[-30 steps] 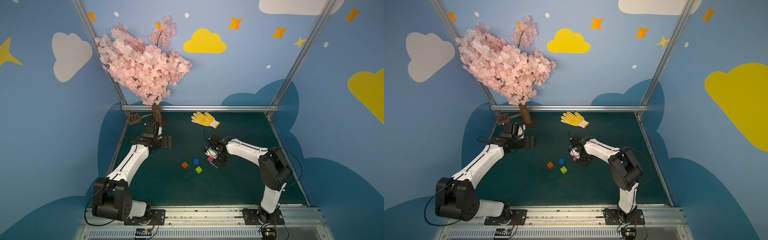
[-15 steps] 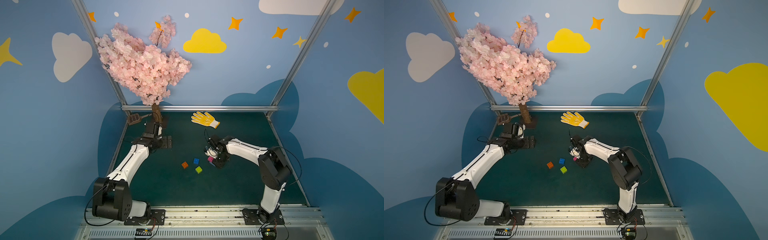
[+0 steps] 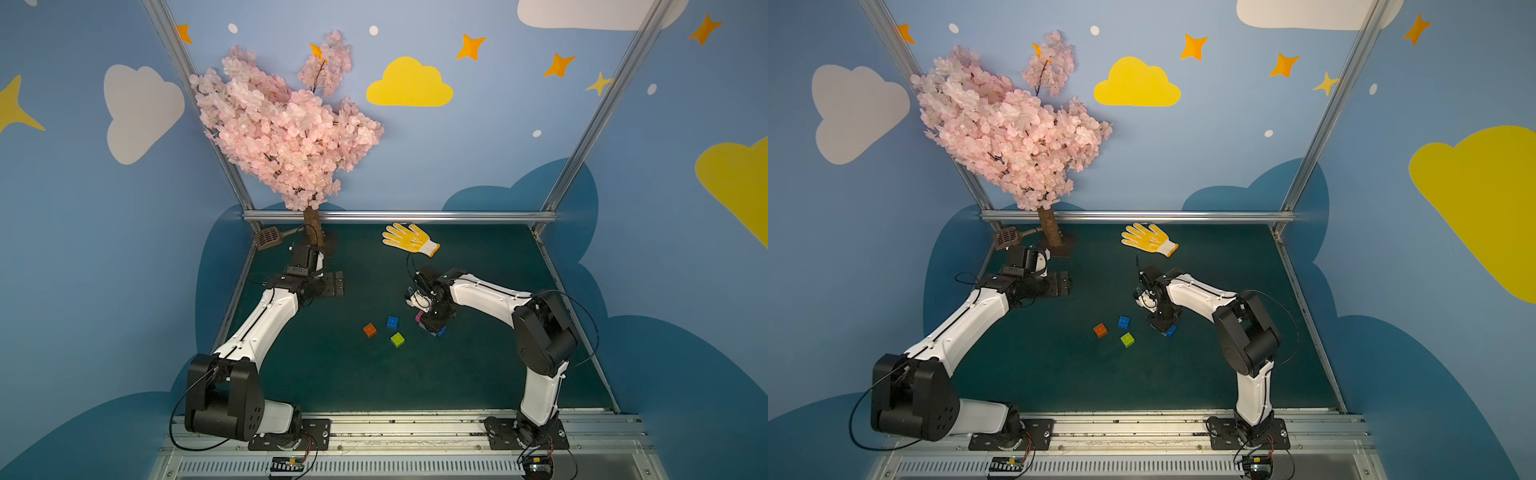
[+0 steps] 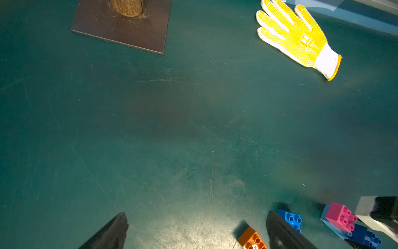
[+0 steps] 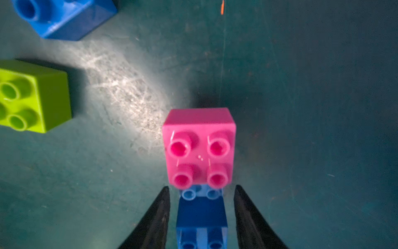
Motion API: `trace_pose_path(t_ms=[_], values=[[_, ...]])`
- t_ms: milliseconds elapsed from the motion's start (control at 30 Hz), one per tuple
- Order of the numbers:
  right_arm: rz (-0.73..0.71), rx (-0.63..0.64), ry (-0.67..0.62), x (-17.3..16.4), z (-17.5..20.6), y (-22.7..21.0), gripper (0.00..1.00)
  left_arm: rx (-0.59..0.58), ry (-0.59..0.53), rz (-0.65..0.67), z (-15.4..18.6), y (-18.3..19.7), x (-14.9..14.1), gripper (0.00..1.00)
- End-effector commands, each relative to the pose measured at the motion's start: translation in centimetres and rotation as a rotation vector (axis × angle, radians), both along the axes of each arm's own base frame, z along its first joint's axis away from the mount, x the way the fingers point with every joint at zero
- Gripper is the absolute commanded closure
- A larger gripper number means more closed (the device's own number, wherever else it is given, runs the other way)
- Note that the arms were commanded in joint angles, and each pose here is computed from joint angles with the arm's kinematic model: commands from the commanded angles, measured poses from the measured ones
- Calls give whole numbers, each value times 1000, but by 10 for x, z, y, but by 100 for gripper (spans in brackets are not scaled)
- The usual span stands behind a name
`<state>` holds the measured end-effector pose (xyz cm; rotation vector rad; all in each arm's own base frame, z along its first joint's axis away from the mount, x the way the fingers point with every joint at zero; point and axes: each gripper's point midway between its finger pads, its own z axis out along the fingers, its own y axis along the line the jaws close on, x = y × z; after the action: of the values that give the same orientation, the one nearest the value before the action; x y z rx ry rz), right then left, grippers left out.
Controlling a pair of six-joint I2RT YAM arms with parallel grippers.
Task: Assemble the letter y with lego
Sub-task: Pick up the lego brick from the center of the board.
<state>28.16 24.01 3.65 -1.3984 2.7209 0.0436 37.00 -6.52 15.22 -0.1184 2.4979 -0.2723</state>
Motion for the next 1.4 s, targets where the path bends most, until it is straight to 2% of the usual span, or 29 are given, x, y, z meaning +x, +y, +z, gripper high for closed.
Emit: trace_pose_path(t_ms=[0,300,400,500,700,867,967,1067,1200,1367], values=[[-19,18,15,5,-5,8,52,-20,-10,-1,7,-2,5,0],[-41,-25,7,8,-19,5,57,-18,12,18,4,0,6,0],[-51,-29,-13,12,-19,4,66,-26,18,21,3,-1,6,0],[-58,-25,-33,14,-16,5,80,-37,19,12,2,-4,7,1],[-106,10,-98,21,13,-1,93,-1,89,-69,-10,-34,-9,4],[-236,32,-121,26,45,-28,94,10,110,-174,-26,-90,-40,3],[-292,19,-148,24,61,-47,94,21,168,-205,-43,-121,-52,4],[-374,-10,-188,23,78,-70,94,43,220,-221,-61,-145,-53,7],[-422,29,-202,14,95,-83,93,64,316,-236,-83,-171,-55,11],[-439,36,-212,5,100,-92,93,98,316,-280,-96,-196,-53,12]])
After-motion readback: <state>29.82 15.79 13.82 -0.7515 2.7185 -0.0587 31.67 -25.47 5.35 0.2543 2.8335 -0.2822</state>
